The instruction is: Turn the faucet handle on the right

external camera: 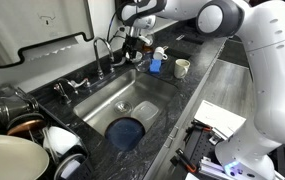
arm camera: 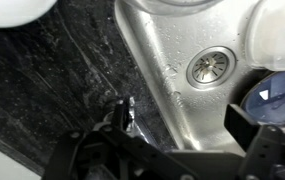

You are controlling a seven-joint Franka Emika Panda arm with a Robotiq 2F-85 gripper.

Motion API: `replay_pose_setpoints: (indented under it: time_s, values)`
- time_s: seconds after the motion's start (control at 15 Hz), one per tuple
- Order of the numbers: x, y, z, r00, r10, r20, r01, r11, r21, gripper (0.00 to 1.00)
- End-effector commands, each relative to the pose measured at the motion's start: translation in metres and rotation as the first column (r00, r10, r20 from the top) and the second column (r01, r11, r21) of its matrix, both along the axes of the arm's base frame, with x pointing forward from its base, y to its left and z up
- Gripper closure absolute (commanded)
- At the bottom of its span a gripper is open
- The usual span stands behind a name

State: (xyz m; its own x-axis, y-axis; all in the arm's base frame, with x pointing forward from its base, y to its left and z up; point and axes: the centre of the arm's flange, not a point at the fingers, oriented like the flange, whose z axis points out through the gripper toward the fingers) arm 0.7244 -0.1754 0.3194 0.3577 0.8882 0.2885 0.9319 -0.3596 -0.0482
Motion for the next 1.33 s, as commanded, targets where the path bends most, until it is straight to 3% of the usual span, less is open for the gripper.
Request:
replay_pose_setpoints:
  time_s: [0.0, 0.27, 0.4, 0.8, 1.27]
  values:
    - [0.009, -0.009, -0.001, 0.987, 0.089, -0.136, -0.074, 0.991, 0.112, 0.00]
    - [0.000, -0.005, -0.004, 0.943, 0.205, -0.262, -0.153, 0.966, 0.208, 0.00]
    - [-0.002, -0.004, -0.006, 0.936, 0.200, -0.289, -0.142, 0.968, 0.209, 0.00]
    - [-0.010, 0.006, 0.004, 0.960, 0.054, -0.274, -0.041, 0.998, 0.053, 0.00]
    - [-0.017, 0.037, 0.025, 0.984, -0.017, -0.175, -0.013, 0.986, -0.165, 0.00]
